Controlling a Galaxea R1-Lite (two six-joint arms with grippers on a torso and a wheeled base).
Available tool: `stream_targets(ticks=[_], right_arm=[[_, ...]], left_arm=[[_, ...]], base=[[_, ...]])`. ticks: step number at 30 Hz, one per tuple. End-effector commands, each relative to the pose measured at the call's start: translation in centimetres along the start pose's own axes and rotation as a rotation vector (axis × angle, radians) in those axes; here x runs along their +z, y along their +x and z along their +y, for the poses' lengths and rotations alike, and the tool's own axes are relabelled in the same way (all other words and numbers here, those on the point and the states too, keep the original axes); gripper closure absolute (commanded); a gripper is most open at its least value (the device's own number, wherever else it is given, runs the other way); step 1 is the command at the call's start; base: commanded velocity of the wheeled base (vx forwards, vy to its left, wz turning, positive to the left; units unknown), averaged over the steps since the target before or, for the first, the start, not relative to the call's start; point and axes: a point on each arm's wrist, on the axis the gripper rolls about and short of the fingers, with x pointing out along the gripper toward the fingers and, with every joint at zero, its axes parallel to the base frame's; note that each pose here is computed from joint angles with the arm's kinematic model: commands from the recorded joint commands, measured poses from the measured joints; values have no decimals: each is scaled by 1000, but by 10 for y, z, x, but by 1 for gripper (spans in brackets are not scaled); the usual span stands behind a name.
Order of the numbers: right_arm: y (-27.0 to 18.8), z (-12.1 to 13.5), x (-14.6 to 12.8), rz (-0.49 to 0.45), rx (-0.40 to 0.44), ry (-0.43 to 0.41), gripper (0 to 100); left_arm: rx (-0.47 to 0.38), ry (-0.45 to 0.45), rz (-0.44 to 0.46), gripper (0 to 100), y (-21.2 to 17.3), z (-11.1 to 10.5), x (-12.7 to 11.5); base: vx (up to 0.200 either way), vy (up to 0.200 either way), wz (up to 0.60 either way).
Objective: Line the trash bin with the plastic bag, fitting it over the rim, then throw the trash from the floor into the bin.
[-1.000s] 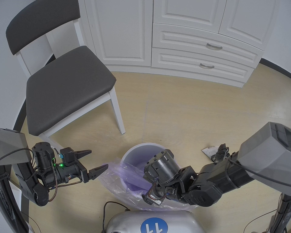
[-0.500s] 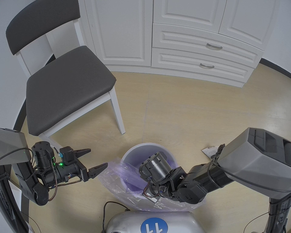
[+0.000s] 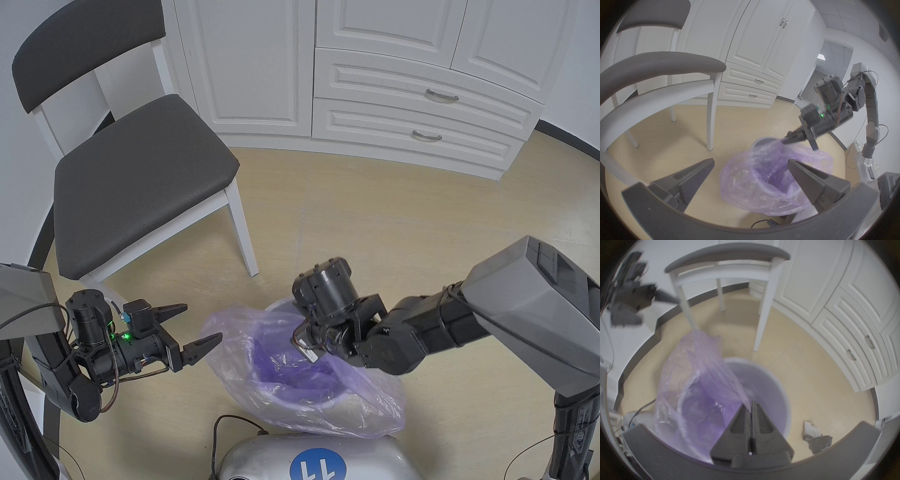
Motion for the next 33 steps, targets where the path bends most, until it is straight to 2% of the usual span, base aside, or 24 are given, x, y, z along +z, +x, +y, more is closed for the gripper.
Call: stream_targets(ticks=[1,5,10,16,23,29,33], right_arm=[[17,-31,18,-47,-107,76,100],[31,-45,22,-55,-176,115,100],[43,-58,21,-53,-222,151,100],[58,-69,25,-99,-276,213,100],[63,-76,21,-95,-293,221,100],[65,-102,17,-86,-340,242,100],[66,-110,15,-86,-352,256,100]], left_arm=[[0,0,-1,0,2,1,0],[-1,-2,1,0,2,1,-1],[-1,-1,2,0,2,1,-1],[-1,-1,2,0,2,1,-1],[-1,-2,3,0,2,1,-2],[-2,-7,11,0,3,1,-4],[-3,-8,12,0,4,1,-5]], base=[[0,0,0],[0,0,0],[0,0,0],[0,0,0],[0,0,0],[0,0,0],[0,0,0]])
